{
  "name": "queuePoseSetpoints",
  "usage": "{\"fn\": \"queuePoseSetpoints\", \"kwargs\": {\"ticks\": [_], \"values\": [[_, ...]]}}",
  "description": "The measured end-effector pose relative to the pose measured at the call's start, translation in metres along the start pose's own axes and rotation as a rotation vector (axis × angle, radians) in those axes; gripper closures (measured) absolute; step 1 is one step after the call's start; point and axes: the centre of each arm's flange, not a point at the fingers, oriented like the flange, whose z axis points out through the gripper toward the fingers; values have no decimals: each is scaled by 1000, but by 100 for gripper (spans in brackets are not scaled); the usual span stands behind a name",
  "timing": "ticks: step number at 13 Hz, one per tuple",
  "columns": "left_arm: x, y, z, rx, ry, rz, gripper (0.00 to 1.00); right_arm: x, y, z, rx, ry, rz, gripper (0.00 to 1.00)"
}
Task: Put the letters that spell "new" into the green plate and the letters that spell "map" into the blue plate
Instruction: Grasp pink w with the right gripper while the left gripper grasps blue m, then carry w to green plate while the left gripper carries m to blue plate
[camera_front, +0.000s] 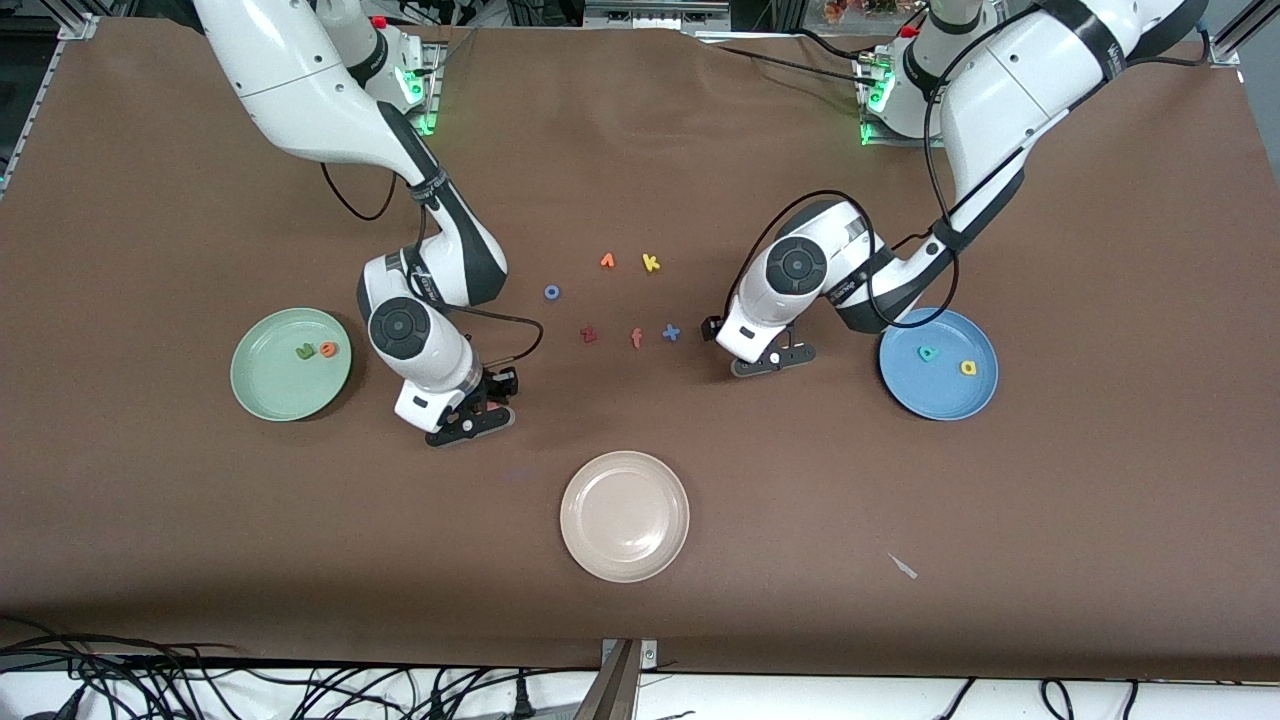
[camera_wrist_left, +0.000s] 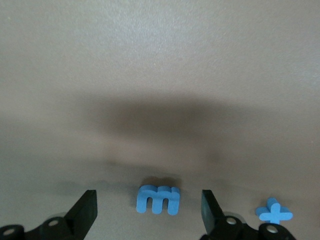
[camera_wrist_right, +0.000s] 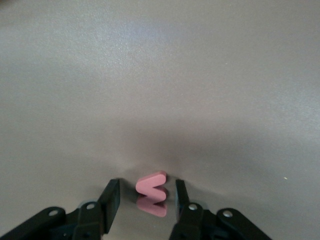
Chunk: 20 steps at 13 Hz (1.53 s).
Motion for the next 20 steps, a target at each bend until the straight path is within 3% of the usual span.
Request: {"fn": "queuePoseSetpoints", "kwargs": {"ticks": [1, 4, 5, 8, 9, 14, 17, 20], "values": [[0, 1, 3, -6, -4, -4, 9, 0, 0, 1, 0, -1, -2, 53], [-1, 2, 10, -19, -14, -13, 22, 0, 1, 1, -2, -1, -28, 62], [-1, 2, 12, -19, -18, -17, 22, 1, 2, 0, -3, 1, -32, 73], [-2, 2, 15, -17, -24, -20, 30, 3, 2, -3, -3, -5, -33, 73], [-2, 2, 15, -17, -24, -20, 30, 5, 4, -6, -5, -27, -29, 73], [-3, 5, 10, -23, -16, -16, 58, -2, 57, -39, -35, -214, 121, 73], [-4, 6, 11, -21, -17, -16, 59, -14, 84, -58, -73, -288, 253, 73], [-1, 5, 10, -23, -15, -22, 59, -31, 112, -69, -107, -315, 375, 73]]}}
